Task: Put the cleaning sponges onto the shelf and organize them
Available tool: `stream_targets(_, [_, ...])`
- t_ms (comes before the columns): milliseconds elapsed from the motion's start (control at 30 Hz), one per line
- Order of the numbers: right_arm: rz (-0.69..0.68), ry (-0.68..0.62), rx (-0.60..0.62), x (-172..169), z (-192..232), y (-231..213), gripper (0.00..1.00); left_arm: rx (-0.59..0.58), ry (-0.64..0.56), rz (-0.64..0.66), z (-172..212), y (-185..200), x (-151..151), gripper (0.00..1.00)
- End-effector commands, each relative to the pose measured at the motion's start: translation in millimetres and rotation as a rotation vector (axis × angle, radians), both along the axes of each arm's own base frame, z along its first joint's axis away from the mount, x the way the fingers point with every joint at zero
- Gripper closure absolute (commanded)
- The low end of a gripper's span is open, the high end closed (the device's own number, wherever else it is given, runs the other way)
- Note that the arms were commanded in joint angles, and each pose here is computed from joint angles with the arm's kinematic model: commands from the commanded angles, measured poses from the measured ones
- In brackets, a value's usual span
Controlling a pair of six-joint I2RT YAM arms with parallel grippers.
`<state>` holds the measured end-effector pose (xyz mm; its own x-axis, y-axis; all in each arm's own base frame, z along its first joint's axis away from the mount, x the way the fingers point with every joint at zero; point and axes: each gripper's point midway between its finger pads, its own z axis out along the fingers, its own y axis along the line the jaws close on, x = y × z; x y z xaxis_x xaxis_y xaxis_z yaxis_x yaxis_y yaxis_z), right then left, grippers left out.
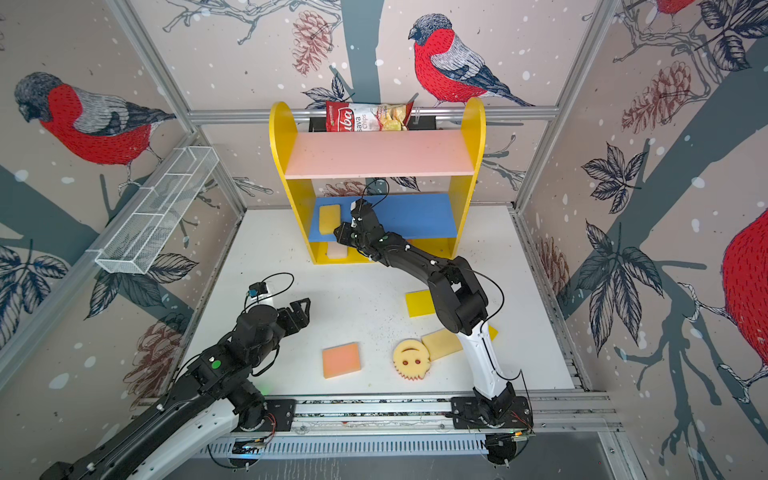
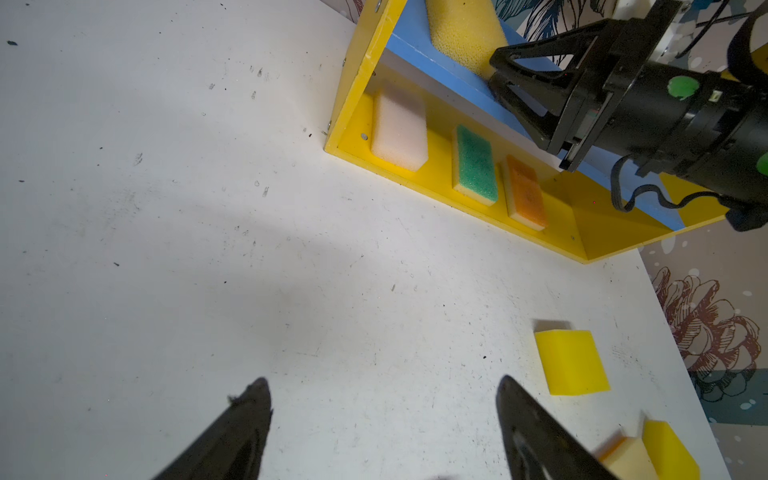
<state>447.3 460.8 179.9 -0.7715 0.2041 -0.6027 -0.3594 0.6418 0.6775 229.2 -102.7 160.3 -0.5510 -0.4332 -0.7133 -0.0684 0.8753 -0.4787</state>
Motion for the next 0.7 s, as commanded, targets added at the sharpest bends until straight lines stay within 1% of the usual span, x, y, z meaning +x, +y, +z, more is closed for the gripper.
stream_targets(0, [0.017, -0.021, 0.012, 0, 6, 7, 0.74, -0.011, -0.027, -0.009, 6, -3, 3, 0.16])
stream_targets(367, [0.017, -0.026, 0.002, -1, 9, 7, 0.74, -0.01, -0.029, -0.008, 7, -2, 3, 0.16])
stream_targets(667, [0.004, -0.07, 0.001, -18, 31, -15, 0.74, -0.008, -0.041, -0.008, 13, -2, 3, 0.16])
